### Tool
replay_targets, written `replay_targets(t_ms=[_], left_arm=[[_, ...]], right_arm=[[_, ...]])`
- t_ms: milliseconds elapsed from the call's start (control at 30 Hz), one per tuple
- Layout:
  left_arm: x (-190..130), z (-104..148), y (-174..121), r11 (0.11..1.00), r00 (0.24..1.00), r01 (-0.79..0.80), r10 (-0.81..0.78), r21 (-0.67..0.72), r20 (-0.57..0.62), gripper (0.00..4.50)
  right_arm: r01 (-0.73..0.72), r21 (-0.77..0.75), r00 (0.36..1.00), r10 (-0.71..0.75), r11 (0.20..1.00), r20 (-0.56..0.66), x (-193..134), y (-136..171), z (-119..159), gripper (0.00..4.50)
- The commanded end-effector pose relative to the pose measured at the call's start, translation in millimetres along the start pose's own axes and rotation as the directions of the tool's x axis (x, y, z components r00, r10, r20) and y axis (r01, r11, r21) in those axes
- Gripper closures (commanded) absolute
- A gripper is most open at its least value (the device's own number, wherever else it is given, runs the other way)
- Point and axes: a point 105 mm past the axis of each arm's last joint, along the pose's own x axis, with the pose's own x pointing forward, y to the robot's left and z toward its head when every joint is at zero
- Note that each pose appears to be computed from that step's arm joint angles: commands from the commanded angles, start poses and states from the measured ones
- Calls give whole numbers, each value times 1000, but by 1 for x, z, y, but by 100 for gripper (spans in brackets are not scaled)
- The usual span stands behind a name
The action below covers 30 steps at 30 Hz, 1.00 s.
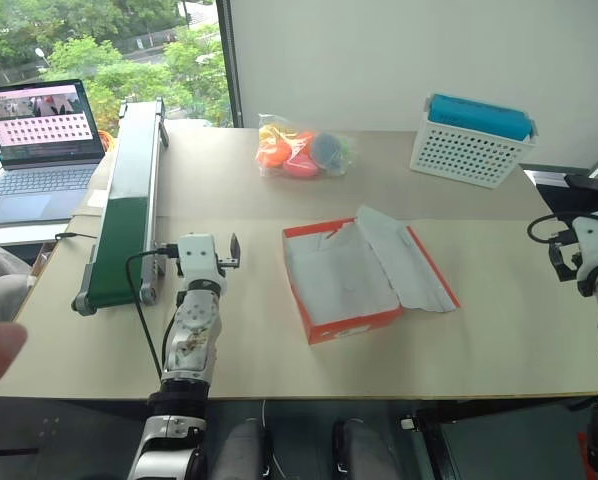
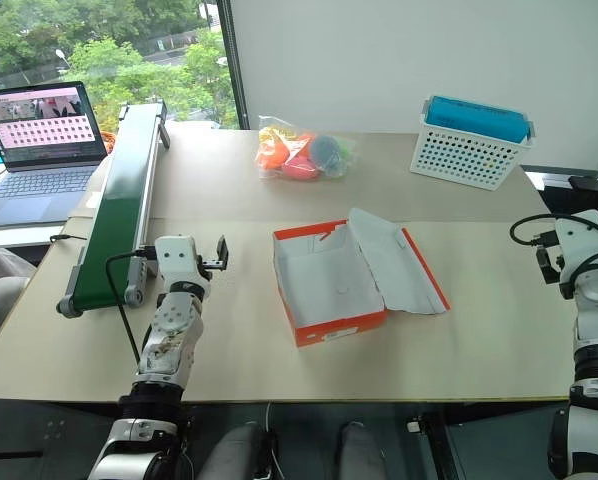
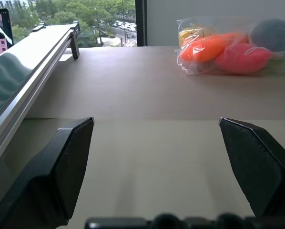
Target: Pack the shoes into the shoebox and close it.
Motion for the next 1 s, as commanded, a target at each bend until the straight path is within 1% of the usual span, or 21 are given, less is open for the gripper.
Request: replay_targets(t_ms=[33, 100, 167, 267, 333, 367, 400, 433, 467, 500, 567, 600, 633, 667, 700, 733, 767, 800, 833, 867, 1000], left_arm=[[3, 22, -10, 999, 996, 43, -45, 29, 81, 0], [1, 43, -17, 995, 985, 73, -84, 73, 152, 0], [-4, 65, -12, 990, 972, 45, -74, 132, 224, 0], [-7, 82, 1, 977, 966, 5, -60, 215, 252, 0], [-8, 85, 21, 968, 972, -36, -23, 248, 232, 0], [-8, 85, 28, 966, 975, -49, -9, 253, 223, 0], [-7, 82, 43, 965, 979, -83, 33, 248, 200, 0], [-7, 75, 62, 961, 983, -126, 88, 247, 159, 0], [-7, 70, 79, 955, 982, -165, 137, 247, 127, 0], [-9, 63, 97, 948, 978, -206, 190, 243, 88, 0], [-11, 55, 113, 946, 974, -226, 224, 234, 33, 0], [-12, 54, 119, 943, 973, -230, 232, 240, 22, 0], [-13, 55, 123, 942, 972, -230, 233, 243, 17, 0], [-14, 55, 126, 942, 972, -231, 234, 245, 14, 0], [-14, 52, 131, 947, 972, -225, 233, 231, -8, 0], [-15, 50, 134, 951, 973, -219, 231, 219, -27, 0], [-15, 47, 138, 952, 971, -217, 233, 217, -49, 0], [-16, 43, 141, 951, 968, -217, 238, 219, -73, 0], [-17, 41, 142, 951, 966, -218, 241, 220, -87, 0], [-17, 40, 143, 950, 964, -219, 245, 223, -100, 0], [-17, 37, 143, 951, 958, -214, 249, 223, -143, 0]], right_arm=[[47, 14, 998, -47, 999, 43, -4, -14, 11, 7], [52, 24, 998, -53, 998, 40, -5, -16, 10, 7], [38, 29, 999, -39, 999, 15, -5, -13, 6, 7], [21, 86, 1000, -21, 996, 5, -6, -11, 6, 7], [-6, 248, 998, -11, 969, 65, -7, -13, 26, 7], [-23, 293, 996, -3, 956, 88, -7, -13, 33, 7], [-98, 342, 987, 48, 934, 151, -9, -6, 53, 7], [-210, 347, 962, 131, 914, 238, -13, 5, 80, 7], [-321, 334, 925, 218, 886, 311, -20, 18, 102, 7], [-448, 282, 864, 329, 848, 382, -31, 36, 125, 7], [-602, 180, 756, 483, 778, 442, -52, 63, 148, 7], [-684, 103, 675, 572, 722, 466, -68, 79, 159, 7], [-747, 33, 596, 647, 664, 475, -83, 92, 167, 7], [-785, -12, 541, 694, 620, 475, -94, 102, 170, 7], [-843, -101, 433, 778, 529, 456, -114, 119, 172, 7], [-873, -153, 361, 826, 463, 434, -127, 130, 171, 7], [-903, -229, 254, 882, 363, 397, -146, 145, 168, 7], [-918, -272, 177, 912, 288, 369, -159, 155, 164, 7], [-924, -283, 146, 921, 258, 362, -164, 160, 162, 7], [-928, -281, 132, 921, 244, 365, -166, 164, 159, 7], [-931, -242, 162, 903, 273, 398, -161, 173, 154, 7]])
